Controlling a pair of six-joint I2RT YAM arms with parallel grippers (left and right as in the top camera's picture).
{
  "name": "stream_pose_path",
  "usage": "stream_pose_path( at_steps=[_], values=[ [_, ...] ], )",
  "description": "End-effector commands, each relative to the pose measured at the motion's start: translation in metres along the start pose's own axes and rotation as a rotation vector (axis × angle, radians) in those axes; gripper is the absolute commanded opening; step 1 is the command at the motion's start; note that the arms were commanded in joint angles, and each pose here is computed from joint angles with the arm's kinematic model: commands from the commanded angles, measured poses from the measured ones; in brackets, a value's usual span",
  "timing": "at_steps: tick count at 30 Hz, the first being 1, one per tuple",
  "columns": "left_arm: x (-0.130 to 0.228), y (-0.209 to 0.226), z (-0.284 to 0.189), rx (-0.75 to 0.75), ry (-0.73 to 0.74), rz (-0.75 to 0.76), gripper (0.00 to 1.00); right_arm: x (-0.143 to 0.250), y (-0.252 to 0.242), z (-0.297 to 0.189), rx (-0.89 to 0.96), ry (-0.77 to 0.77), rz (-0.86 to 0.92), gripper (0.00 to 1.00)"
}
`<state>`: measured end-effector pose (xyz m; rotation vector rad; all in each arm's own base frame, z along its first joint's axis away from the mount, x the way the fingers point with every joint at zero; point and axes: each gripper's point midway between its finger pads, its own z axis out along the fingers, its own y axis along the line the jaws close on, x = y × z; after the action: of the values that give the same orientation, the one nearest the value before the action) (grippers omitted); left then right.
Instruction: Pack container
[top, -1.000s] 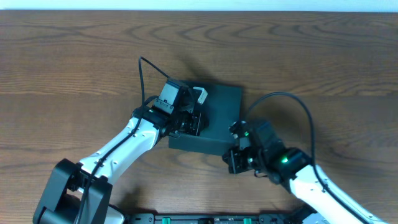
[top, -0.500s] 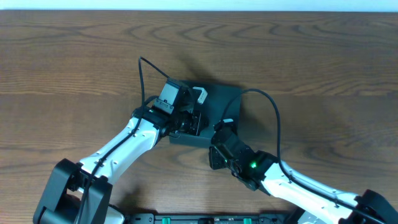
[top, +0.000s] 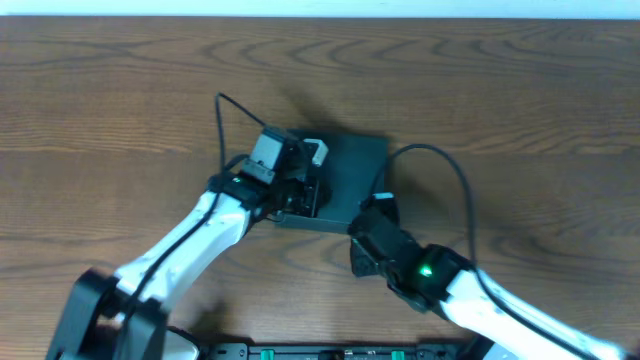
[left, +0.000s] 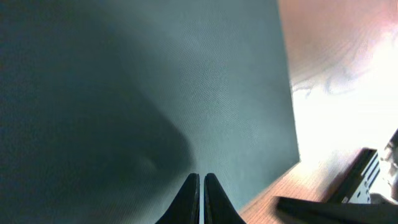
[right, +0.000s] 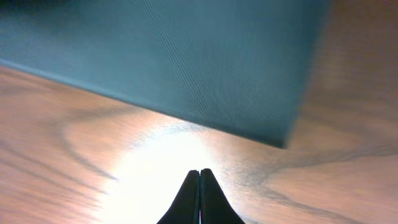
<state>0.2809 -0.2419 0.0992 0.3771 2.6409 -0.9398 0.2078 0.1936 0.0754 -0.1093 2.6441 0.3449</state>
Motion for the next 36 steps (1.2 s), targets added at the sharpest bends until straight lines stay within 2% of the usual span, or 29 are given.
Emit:
stream_pose_path(
  at_steps=[1, 5, 10, 13, 17, 18, 19, 20, 21, 23, 26, 36],
  values=[
    [-0.022, -0.006, -0.052, -0.064, -0.164, 0.026, 0.06, -0.052, -0.002, -0.054, -0.032, -0.211, 0.060, 0.02],
    [-0.004, 0.005, -0.127, -0.211, -0.279, -0.009, 0.06, -0.068, -0.034, -0.110, -0.056, -0.352, 0.165, 0.02],
    [0.045, -0.001, -0.191, -0.266, -0.376, -0.011, 0.06, -0.034, -0.064, -0.152, -0.104, -0.373, 0.242, 0.02],
    [0.070, -0.001, -0.200, -0.254, -0.401, -0.018, 0.06, -0.016, -0.072, -0.157, -0.124, -0.361, 0.266, 0.02],
    [0.104, 0.018, -0.179, -0.234, -0.391, -0.082, 0.06, -0.001, -0.076, -0.151, -0.133, -0.326, 0.269, 0.02],
    [0.107, 0.020, -0.175, -0.223, -0.392, -0.091, 0.06, 0.000, -0.075, -0.150, -0.134, -0.321, 0.269, 0.05],
    [0.109, 0.021, -0.172, -0.211, -0.396, -0.098, 0.06, 0.001, -0.072, -0.150, -0.148, -0.312, 0.267, 0.40],
    [0.110, 0.021, -0.169, -0.200, -0.396, -0.099, 0.06, 0.003, -0.069, -0.150, -0.170, -0.296, 0.274, 0.88],
    [0.110, 0.021, -0.168, -0.198, -0.394, -0.110, 0.24, 0.005, -0.065, -0.149, -0.189, -0.281, 0.294, 0.99],
    [0.112, 0.022, -0.167, -0.190, -0.391, -0.173, 0.96, 0.008, -0.060, -0.149, -0.226, -0.249, 0.347, 0.99],
    [0.114, 0.020, -0.165, -0.163, -0.383, -0.240, 0.96, 0.019, -0.052, -0.148, -0.266, -0.183, 0.369, 0.99],
    [0.114, 0.020, -0.165, -0.163, -0.383, -0.239, 0.95, 0.028, -0.058, -0.144, -0.234, -0.150, 0.370, 0.99]
  ],
)
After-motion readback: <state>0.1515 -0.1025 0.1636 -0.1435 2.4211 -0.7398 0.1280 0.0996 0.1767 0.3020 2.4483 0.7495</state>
